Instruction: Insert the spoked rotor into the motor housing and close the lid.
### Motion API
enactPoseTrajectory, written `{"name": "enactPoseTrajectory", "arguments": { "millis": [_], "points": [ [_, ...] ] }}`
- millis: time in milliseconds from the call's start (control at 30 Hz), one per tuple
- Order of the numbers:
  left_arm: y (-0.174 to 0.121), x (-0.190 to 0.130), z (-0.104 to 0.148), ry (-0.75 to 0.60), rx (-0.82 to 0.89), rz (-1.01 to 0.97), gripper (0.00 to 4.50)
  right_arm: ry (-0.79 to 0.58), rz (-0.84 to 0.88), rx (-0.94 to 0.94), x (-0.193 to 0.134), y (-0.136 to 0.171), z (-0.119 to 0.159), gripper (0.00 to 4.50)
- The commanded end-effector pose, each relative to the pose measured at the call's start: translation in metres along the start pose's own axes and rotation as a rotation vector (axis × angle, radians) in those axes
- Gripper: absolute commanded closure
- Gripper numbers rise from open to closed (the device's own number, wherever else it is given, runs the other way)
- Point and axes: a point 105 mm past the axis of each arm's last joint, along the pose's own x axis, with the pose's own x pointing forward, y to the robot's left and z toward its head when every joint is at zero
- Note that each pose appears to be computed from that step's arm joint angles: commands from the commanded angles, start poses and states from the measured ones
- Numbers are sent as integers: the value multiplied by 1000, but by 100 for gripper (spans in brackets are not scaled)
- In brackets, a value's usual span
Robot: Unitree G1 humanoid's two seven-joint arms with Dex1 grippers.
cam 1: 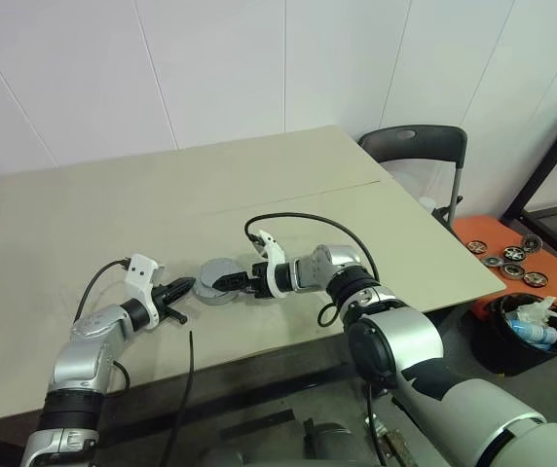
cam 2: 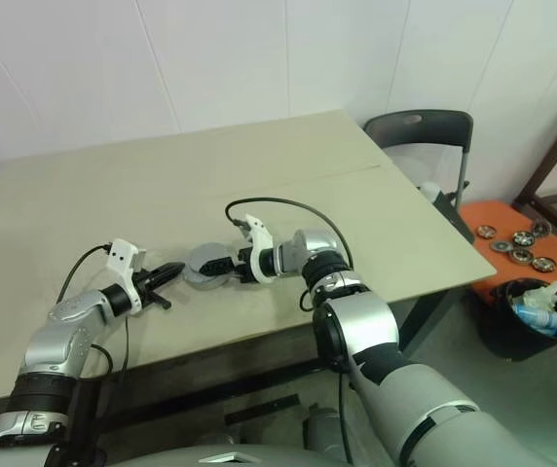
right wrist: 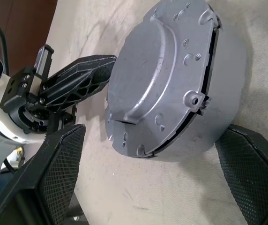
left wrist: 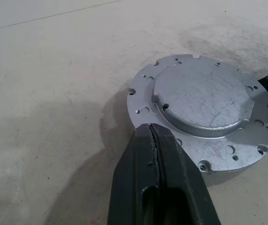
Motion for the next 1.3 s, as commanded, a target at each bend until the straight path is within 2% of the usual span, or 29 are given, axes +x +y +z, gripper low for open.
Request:
{"name": "enactPoseTrajectory", "arguments": {
  "millis": [33, 367, 700, 800, 900, 1000, 1300],
  "points": [
    [-3, 3, -9, 40, -1, -11, 450, -23, 7, 2, 8, 11, 5, 2],
    [-3, 5, -9, 34, -1, -8, 450, -42, 25, -2, 21, 25, 6, 2],
    [-3, 4, -11, 38, -1, -5, 450, -122, -31, 26, 21, 9, 9, 2],
    [-3, 4, -10, 38, 0, -6, 450, -183, -92, 33, 20, -2, 13, 59],
    [-4, 4, -10, 39, 1, -8, 450, -194, -113, 44, 20, -5, 13, 160],
    [-4, 4, -10, 42, 1, -9, 450, -182, -130, 48, 21, -9, 10, 235],
    [-3, 3, -11, 47, 0, -8, 450, -179, -131, 58, 18, -12, 9, 251]
  ]
}}
